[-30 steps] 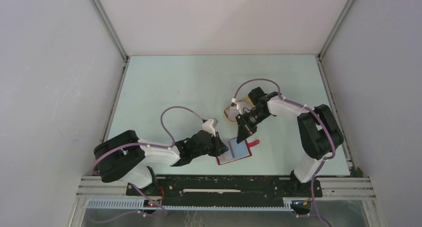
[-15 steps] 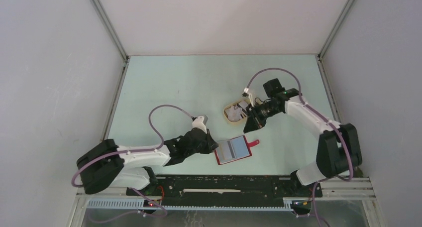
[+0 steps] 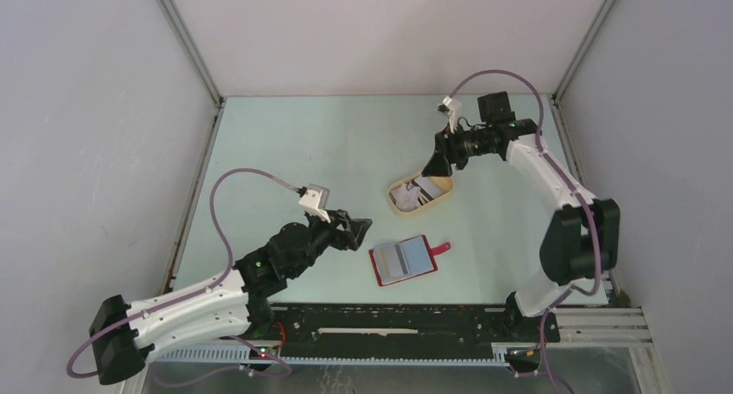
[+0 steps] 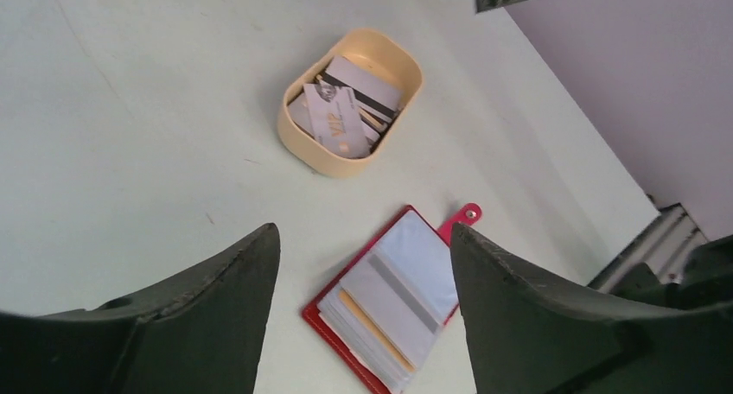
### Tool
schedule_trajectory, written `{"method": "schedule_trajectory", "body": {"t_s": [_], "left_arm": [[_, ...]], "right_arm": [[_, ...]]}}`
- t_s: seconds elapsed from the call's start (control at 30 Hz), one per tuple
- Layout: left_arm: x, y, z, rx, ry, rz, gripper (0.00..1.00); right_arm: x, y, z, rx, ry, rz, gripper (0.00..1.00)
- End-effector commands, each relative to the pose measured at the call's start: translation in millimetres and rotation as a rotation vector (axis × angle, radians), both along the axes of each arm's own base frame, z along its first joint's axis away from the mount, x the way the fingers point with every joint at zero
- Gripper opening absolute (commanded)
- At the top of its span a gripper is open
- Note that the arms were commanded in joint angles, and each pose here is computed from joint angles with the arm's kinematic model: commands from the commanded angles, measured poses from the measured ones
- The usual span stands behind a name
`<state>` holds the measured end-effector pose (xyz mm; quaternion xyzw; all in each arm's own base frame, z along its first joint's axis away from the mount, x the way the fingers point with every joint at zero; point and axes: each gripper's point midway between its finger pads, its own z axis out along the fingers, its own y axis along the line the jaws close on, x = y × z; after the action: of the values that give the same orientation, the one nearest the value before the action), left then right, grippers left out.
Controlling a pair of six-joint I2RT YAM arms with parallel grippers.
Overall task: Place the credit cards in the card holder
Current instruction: Pick up the credit card from the storage box.
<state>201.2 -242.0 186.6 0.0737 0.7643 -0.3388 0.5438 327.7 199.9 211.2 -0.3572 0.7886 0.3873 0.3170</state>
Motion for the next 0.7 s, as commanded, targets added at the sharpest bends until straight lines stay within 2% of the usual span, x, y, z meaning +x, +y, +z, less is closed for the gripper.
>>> {"method": "schedule_trajectory", "body": {"t_s": [0.0,0.1,0.27,0.67], "left_arm": [[18.6,19.4,3.5,0.054,-0.128,0.101,0.79],[24.2,19.1,4.4,0.04,-0.15,0.12,0.8],[29.3,15.8,3.9,0.019,-0.168,0.126,0.8],[30.9,17.9,-11.9,-0.042,-0.147,0.155,0.84]], "right_arm": [[16.7,4.1,-31.5,0.024,0.221,-0.08,0.67],[31.0,4.6,-51.3,0.009,0.298,-0.153,0.67],[56.3,-2.5,-83.8,-0.063,0.34,-0.288,0.64],[77.9,-14.8,-132.0,-0.209,0.367,-0.355,0.62]]}}
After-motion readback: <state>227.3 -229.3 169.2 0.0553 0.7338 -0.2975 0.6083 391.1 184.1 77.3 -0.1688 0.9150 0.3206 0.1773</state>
